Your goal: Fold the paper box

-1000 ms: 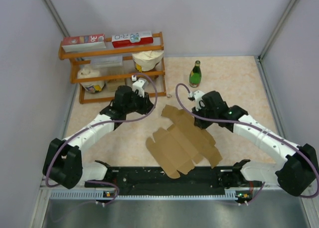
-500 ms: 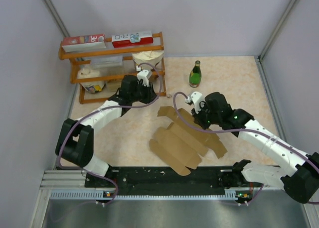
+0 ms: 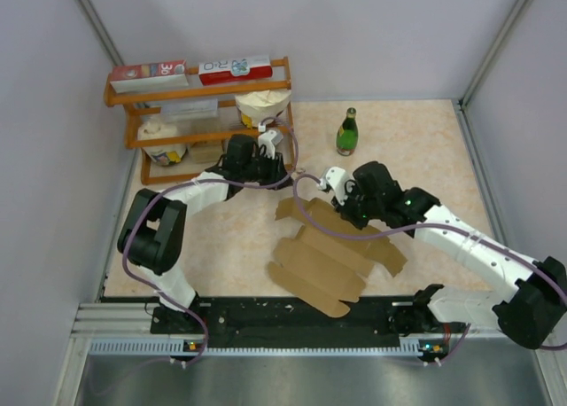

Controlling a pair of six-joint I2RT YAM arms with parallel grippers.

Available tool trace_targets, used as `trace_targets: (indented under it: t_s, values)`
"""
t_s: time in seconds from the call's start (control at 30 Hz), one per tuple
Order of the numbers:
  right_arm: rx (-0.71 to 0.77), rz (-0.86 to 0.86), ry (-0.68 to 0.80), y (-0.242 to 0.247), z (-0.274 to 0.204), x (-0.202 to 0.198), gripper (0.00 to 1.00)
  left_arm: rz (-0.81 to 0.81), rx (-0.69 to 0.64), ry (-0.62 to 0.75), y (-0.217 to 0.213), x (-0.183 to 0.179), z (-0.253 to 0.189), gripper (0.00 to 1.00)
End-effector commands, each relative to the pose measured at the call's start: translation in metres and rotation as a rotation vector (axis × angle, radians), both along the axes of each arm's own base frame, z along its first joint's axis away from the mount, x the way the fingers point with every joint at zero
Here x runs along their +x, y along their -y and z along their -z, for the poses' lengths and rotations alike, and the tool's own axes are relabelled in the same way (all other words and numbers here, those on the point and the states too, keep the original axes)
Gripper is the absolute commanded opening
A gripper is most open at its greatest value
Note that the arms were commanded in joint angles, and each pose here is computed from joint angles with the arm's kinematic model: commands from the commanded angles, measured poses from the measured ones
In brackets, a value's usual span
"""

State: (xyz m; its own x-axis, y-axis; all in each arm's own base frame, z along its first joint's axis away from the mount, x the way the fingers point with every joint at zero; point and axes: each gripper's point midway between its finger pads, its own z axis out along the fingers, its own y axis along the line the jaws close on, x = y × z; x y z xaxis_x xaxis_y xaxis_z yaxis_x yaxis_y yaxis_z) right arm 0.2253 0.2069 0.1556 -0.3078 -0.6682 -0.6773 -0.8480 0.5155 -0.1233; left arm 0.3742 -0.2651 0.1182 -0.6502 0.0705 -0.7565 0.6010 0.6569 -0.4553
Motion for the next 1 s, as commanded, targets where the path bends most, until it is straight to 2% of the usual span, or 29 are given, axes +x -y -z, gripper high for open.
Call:
trace_targets:
  t_s: [0.0,0.47,0.63,0.97]
  values:
    - [0.011,-0.063,0.070,-0.017,-0.019,0.013,0.00,0.170,-0.101,0.007,0.032,-0.023,-0.010,0.33]
    - [-0.070,-0.040,0.171,-0.017,-0.014,0.042,0.00,0.206,-0.117,-0.070,0.017,-0.082,0.034,0.33]
    - [-0.063,-0.048,0.180,-0.019,-0.011,0.043,0.00,0.214,-0.143,-0.035,0.015,-0.089,0.031,0.33]
    - [-0.060,-0.058,0.151,-0.019,0.002,0.033,0.00,0.205,-0.178,0.106,0.016,-0.080,0.006,0.34]
